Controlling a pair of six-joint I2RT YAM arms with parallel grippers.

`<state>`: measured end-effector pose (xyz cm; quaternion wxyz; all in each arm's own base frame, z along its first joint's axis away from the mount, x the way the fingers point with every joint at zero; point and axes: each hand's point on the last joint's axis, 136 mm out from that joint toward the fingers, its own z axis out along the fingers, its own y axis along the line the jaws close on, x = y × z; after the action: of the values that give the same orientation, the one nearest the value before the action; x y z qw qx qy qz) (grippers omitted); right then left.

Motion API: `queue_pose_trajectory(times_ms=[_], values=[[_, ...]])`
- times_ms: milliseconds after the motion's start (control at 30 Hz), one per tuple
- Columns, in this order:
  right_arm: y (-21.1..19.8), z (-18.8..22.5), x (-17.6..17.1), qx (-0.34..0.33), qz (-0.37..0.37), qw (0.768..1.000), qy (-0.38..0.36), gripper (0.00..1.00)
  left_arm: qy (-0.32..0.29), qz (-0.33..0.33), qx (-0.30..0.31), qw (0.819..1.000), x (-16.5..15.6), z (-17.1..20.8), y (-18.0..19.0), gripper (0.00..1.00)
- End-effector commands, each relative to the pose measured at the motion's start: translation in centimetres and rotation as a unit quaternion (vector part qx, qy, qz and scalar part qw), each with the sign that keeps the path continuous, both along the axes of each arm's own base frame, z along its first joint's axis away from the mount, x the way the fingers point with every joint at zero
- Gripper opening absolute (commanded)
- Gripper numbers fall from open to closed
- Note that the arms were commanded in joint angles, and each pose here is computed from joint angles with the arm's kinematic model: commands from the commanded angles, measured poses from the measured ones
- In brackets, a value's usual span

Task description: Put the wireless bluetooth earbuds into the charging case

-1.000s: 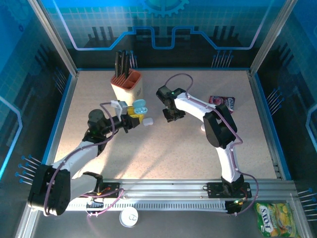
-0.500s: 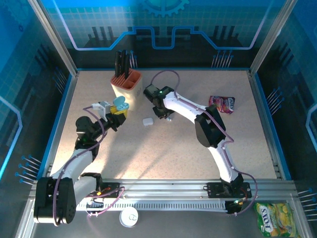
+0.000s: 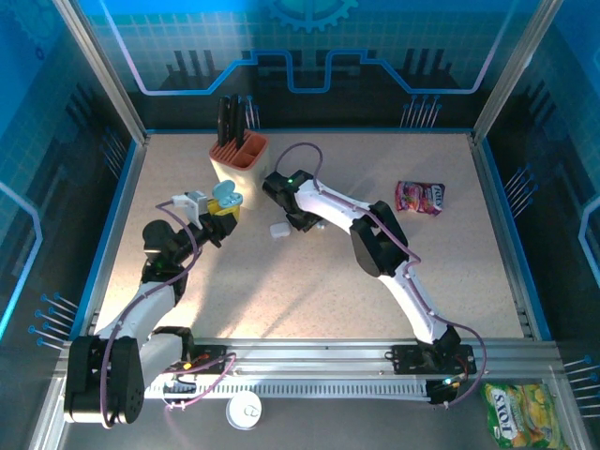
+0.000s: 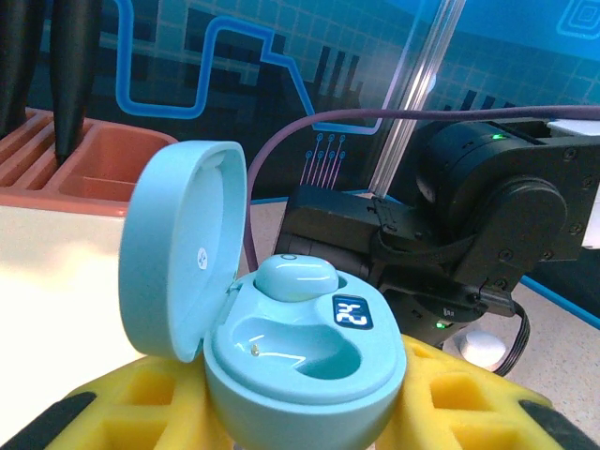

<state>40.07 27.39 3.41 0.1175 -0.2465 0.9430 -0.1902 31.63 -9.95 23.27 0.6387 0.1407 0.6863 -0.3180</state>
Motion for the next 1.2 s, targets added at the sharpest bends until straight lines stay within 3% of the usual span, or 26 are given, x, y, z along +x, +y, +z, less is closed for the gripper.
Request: queue_pose_trajectory(times_ms=[0, 833, 1167], values=[[0.2, -0.4, -0.5, -0.016, 0.009, 1.000, 0.012, 0.35, -0.018, 0.002, 0.002, 1.000, -0.2, 0.7, 0.2, 0.36], [-0.5, -1.0, -1.1, 0.003, -0.027, 0.999, 0.033, 0.20, -0.017, -0.022, 0.003, 1.000, -0.4, 0.6, -0.4, 0.36], [-0.5, 5.3, -1.9, 0.177, -0.077, 0.981, -0.008, 0.20, -0.013, -0.054, 0.007, 0.998, -0.1, 0.2, -2.0, 0.36]])
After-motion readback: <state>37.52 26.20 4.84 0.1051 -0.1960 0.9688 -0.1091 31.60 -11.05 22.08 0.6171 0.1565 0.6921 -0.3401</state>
